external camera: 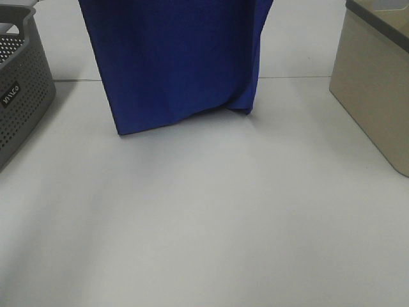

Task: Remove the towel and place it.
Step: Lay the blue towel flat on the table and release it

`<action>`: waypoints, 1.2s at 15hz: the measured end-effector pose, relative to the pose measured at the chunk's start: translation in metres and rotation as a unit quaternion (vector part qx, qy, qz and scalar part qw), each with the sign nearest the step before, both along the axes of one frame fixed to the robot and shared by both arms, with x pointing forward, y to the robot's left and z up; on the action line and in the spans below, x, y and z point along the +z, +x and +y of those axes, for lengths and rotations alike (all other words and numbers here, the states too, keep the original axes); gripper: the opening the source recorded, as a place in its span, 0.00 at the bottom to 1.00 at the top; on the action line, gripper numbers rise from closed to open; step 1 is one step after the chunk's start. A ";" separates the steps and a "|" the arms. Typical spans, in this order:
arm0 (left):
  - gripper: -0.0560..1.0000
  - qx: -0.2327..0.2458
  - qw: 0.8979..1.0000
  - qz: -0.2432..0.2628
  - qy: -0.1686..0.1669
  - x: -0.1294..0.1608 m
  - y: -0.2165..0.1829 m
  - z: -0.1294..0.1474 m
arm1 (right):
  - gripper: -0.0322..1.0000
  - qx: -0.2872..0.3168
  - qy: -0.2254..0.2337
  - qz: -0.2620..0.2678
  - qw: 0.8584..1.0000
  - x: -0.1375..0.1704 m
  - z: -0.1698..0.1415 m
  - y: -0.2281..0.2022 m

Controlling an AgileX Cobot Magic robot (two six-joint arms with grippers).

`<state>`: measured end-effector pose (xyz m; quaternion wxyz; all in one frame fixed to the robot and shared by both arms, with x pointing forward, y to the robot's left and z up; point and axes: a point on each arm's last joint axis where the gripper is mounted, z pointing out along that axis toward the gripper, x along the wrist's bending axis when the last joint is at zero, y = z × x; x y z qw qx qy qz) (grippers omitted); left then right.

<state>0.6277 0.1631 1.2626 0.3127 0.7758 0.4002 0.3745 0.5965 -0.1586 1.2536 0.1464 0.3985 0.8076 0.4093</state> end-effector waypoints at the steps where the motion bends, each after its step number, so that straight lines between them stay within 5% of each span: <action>1: 0.05 -0.001 1.000 0.015 -0.007 -0.004 -0.002 -0.001 | 0.05 -0.008 0.006 0.010 1.000 -0.001 0.000 0.000; 6: 0.05 -0.012 0.992 0.126 -0.007 -0.032 -0.052 0.012 | 0.05 -0.015 -0.017 0.123 0.992 -0.044 -0.009 -0.033; 9: 0.05 -0.052 0.984 0.161 -0.064 -0.028 -0.120 0.022 | 0.05 -0.011 0.000 0.153 0.988 -0.045 -0.022 -0.093; 18: 0.05 -0.059 0.943 0.305 -0.122 -0.112 -0.214 0.042 | 0.05 0.011 -0.001 0.286 0.958 -0.127 -0.038 -0.177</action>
